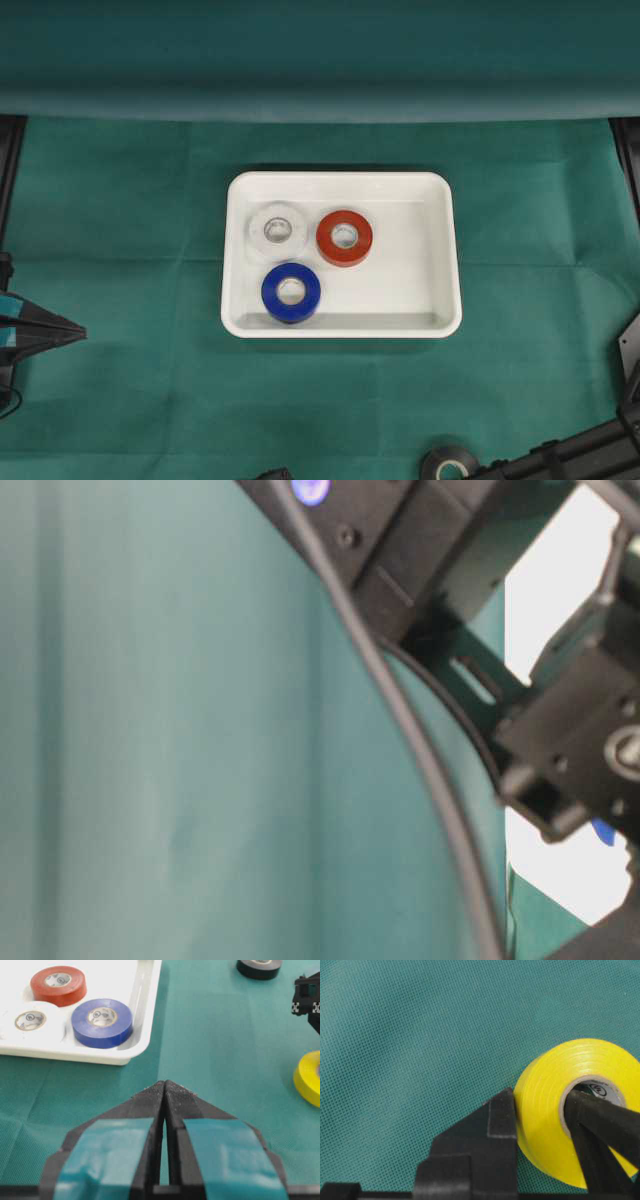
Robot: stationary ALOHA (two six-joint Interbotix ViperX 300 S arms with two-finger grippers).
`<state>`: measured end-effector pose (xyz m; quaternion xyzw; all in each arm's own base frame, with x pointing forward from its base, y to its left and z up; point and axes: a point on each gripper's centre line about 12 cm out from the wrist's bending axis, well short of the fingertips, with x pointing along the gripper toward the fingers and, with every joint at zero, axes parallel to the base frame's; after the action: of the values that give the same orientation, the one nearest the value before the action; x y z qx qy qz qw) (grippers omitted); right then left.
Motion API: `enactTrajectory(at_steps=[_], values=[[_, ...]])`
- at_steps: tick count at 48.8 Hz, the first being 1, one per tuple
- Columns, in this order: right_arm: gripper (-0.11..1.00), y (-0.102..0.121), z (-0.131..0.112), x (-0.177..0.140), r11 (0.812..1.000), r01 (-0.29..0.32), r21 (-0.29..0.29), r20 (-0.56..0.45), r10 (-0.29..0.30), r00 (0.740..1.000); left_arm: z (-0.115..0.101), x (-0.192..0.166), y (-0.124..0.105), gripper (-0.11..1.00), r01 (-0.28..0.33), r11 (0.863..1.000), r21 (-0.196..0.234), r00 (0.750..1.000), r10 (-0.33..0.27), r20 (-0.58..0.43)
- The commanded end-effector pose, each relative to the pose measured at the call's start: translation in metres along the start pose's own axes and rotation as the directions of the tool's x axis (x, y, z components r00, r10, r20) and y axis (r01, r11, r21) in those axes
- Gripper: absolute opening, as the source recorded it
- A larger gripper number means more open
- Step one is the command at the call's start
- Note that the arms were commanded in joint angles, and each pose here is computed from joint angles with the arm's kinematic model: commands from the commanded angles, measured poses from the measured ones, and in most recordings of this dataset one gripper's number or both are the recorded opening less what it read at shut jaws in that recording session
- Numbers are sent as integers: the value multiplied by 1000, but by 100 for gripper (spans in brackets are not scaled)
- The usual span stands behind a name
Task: Put the tape into the white case with the right arm.
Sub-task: 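Move the right gripper down to the yellow tape roll and grasp it, then carry the yellow roll over the tray and lower it right of red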
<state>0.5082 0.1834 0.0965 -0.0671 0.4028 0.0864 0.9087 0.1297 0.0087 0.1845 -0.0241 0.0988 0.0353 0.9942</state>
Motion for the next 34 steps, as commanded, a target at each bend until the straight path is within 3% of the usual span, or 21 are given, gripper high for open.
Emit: enactTrajectory(at_steps=[1, 8, 19, 34], values=[[3, -1, 20, -12, 1000, -7, 8, 58, 7, 998, 5, 0, 0, 0, -3, 1000, -4, 1000, 3, 11], [3, -1, 28, -19, 1000, -10, 3, 82, 10, 997, 5, 0, 0, 0, -2, 1000, -5, 1000, 3, 11], [3, -9, 62, -61, 1000, 18, -23, 163, -14, 986, 5, 0, 0, 0, -2, 1000, -5, 1000, 3, 11], [3, -16, 65, -76, 997, 69, -30, 133, -64, 989, 5, 0, 0, 0, -2, 1000, -5, 1000, 3, 11]])
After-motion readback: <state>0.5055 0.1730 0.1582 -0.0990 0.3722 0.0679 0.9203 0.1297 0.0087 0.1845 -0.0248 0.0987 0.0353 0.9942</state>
